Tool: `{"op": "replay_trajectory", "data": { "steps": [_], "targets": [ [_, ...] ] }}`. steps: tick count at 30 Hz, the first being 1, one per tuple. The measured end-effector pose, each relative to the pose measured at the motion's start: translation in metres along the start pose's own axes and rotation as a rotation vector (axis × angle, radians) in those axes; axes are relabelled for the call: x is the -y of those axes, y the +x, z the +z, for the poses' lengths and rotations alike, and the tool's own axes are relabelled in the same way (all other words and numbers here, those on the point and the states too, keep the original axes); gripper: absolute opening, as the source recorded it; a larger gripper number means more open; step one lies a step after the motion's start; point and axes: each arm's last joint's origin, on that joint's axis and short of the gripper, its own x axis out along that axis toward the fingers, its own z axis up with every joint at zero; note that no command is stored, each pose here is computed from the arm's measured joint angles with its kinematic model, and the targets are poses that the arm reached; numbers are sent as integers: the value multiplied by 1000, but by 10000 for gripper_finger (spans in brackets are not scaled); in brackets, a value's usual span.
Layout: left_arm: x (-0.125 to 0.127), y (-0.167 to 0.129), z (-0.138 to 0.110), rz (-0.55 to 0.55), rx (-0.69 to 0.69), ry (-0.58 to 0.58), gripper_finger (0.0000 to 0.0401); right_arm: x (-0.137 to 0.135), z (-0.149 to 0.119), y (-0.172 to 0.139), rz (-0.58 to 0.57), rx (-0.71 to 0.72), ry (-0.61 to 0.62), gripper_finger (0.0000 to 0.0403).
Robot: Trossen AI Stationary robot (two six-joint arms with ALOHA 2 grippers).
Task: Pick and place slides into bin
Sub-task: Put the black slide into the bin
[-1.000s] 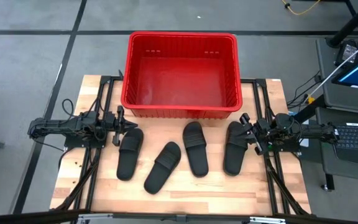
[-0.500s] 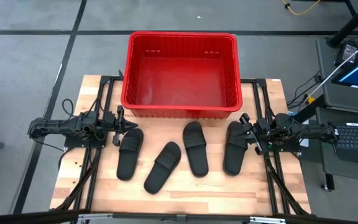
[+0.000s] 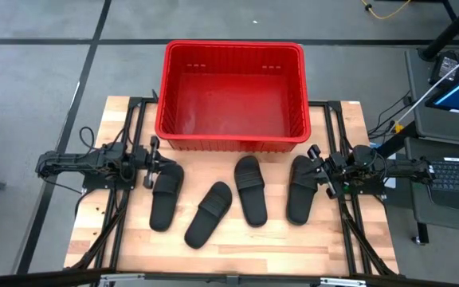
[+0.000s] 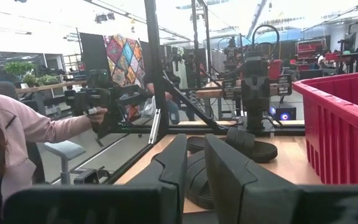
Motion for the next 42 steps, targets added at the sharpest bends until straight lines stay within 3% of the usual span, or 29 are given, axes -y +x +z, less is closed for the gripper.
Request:
{"op": "replay_trajectory", "data": {
  "steps": [10, 26, 42],
  "targets": [
    [-1, 0, 2, 22, 18, -146, 3, 0, 0, 0, 0, 0, -3, 60],
    [-2, 0, 2, 75, 20, -126, 5, 0, 0, 0, 0, -1, -157, 60],
    [-4, 0, 1, 128, 17, -56, 5, 0, 0, 0, 0, -1, -134, 60]
  ]
}}
